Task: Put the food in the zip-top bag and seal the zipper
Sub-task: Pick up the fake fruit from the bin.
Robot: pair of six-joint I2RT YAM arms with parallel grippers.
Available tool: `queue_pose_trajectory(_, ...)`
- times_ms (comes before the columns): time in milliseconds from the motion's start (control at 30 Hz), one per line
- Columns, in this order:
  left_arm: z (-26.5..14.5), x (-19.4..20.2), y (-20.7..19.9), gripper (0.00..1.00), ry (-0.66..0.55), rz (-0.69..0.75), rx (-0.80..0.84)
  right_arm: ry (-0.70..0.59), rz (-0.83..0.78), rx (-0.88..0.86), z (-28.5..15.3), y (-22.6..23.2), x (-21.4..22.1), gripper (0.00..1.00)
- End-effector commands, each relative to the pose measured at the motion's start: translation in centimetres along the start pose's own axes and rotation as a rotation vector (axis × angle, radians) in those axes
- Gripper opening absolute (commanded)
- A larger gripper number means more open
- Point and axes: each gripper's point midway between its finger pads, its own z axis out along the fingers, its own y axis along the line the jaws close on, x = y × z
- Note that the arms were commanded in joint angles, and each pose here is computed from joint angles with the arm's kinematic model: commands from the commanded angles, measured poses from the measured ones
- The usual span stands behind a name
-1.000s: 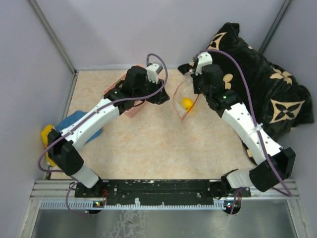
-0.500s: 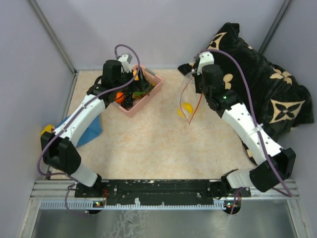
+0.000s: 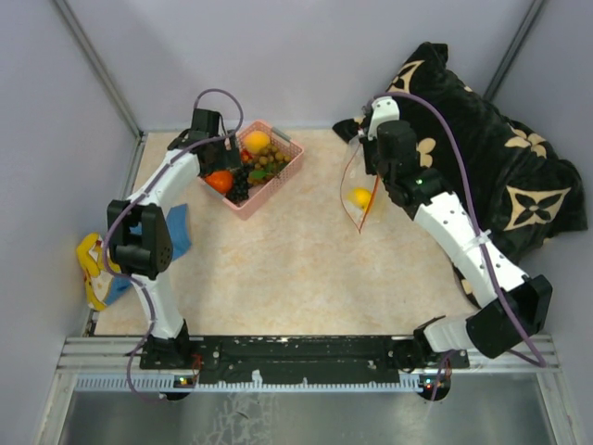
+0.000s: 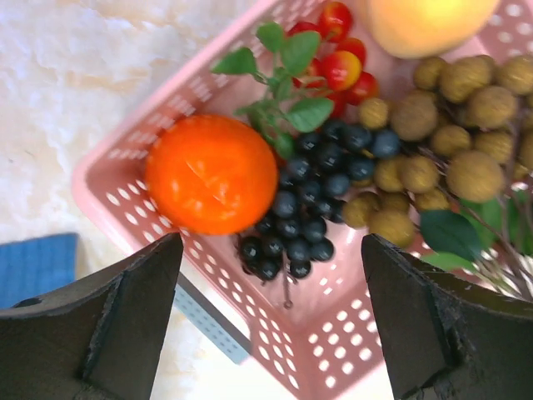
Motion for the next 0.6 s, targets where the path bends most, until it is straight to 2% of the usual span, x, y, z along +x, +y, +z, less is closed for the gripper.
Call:
queue_pose_trajectory(0,1.6,-1.3,2.2,0.93,0.014,0.057,-0.072,-0.051,-0.001,0.012,0.1,0.0,-1.5,0.0)
queue_pose_trajectory(367,6.1,0.8,4.3,0.87,0.14,0.115,-0.084,-0.051,0.001,0.002,0.6,0.3,-1.8,0.0)
queue_pose_trajectory(567,7.6,2.9,4.9,0.88,0.215,0.13,-0.098,-0.049,0.005,-0.011,1.0,0.7,-1.9,0.0)
